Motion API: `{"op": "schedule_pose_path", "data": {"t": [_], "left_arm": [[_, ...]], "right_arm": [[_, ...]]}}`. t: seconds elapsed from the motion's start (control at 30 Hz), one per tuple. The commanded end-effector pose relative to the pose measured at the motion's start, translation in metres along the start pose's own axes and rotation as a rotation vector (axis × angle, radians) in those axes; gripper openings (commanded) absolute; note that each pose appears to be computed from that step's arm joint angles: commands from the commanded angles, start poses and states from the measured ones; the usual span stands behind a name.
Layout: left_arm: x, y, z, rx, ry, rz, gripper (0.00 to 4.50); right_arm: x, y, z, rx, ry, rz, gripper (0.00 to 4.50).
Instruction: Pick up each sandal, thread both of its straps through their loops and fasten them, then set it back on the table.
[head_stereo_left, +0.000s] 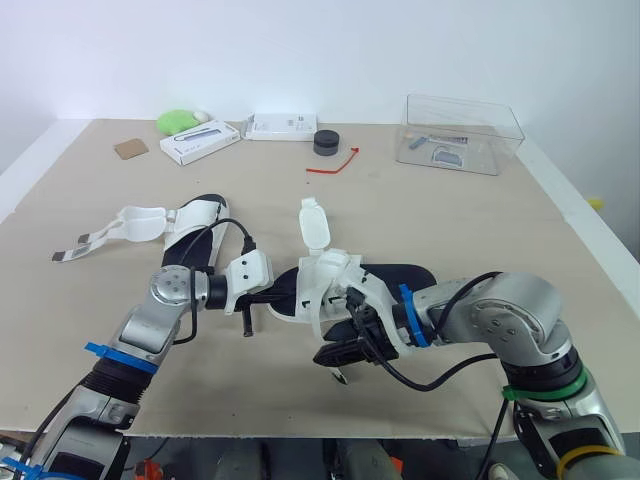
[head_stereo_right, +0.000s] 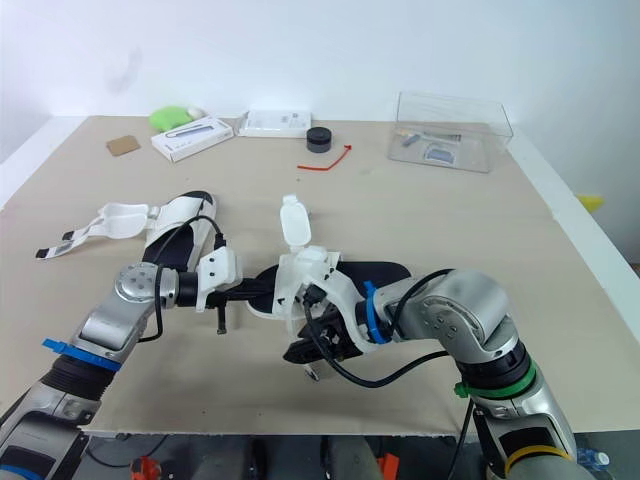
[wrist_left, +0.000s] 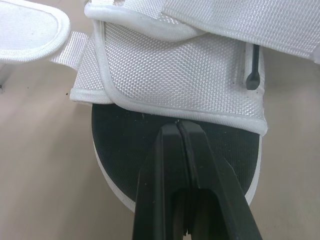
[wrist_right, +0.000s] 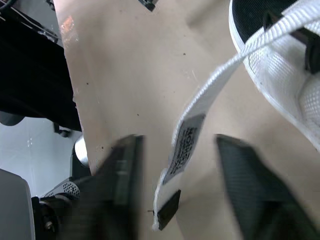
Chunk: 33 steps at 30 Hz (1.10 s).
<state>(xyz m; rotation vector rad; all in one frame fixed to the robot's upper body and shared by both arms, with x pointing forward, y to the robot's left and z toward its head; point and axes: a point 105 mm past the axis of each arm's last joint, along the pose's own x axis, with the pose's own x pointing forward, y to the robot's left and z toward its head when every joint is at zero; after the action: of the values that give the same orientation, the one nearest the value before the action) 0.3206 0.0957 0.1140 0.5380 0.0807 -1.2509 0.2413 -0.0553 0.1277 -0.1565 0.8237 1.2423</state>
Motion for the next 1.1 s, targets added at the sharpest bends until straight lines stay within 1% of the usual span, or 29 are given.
{"op": "schedule_pose_path", "data": {"t": [0.03,0.07,0.2,0.3,0.33,0.47,0.6,0.83,1.1], "left_arm": [[-0.002,-0.002,-0.007,-0.012,0.032,0.004,0.00],[-0.001,-0.002,-0.007,-0.012,0.032,0.003,0.00],[-0.001,-0.003,-0.008,-0.013,0.034,-0.001,0.00],[-0.001,-0.004,-0.008,-0.013,0.036,-0.005,0.00],[-0.001,-0.004,-0.008,-0.012,0.036,-0.006,0.00],[-0.001,-0.003,-0.008,-0.010,0.033,-0.010,0.00],[0.001,-0.003,-0.007,-0.008,0.028,-0.015,0.00],[0.002,-0.004,-0.006,-0.007,0.022,-0.017,0.00],[0.002,-0.005,-0.007,-0.008,0.022,-0.015,0.00]], "right_arm": [[-0.008,0.000,0.004,-0.007,-0.021,-0.011,0.48],[-0.008,0.000,0.003,-0.002,-0.020,-0.012,0.09],[-0.011,-0.001,0.000,0.026,-0.034,-0.011,0.09],[-0.015,-0.001,0.004,0.058,-0.083,0.012,0.09],[-0.019,-0.002,0.014,0.085,-0.139,0.042,0.09],[-0.031,-0.005,0.041,0.158,-0.286,0.121,0.09],[-0.048,-0.022,0.069,0.228,-0.386,0.111,0.09],[-0.066,-0.050,0.088,0.341,-0.431,0.036,0.09],[-0.068,-0.061,0.083,0.387,-0.407,0.003,0.09]]}}
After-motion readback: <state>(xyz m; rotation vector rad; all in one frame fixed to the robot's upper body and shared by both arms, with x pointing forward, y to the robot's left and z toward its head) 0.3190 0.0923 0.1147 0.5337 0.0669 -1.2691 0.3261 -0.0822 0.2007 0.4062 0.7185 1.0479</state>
